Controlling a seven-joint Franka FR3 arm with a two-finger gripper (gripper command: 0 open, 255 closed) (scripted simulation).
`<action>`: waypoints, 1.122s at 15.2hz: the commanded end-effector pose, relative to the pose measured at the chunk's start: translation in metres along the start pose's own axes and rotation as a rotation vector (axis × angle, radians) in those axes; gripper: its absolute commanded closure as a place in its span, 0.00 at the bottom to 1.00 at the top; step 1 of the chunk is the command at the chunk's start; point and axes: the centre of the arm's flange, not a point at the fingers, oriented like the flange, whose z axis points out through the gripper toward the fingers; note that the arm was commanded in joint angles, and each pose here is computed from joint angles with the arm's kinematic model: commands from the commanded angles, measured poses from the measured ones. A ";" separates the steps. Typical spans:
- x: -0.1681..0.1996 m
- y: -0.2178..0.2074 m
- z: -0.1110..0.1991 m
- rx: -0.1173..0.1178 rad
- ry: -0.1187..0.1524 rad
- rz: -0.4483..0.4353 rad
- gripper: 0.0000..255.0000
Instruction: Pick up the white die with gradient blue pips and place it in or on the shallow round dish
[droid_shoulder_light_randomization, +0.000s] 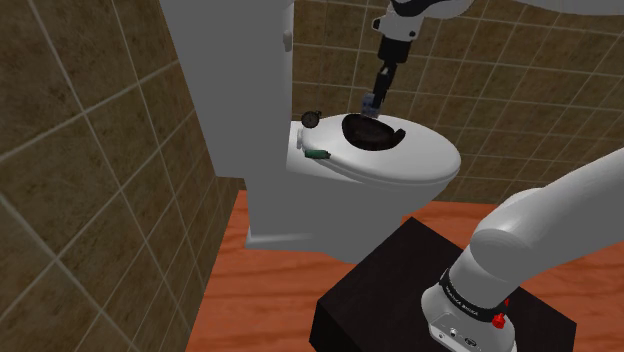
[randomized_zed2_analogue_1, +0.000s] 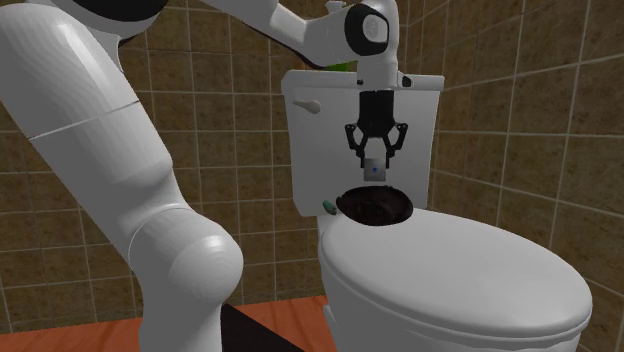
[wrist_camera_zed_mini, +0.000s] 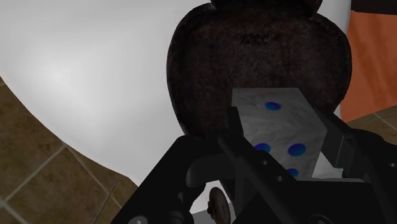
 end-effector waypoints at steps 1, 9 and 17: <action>-0.001 0.000 0.010 0.000 0.000 0.000 1.00; -0.002 -0.001 0.048 0.000 0.000 0.000 1.00; -0.002 -0.001 0.048 0.000 0.000 0.000 0.00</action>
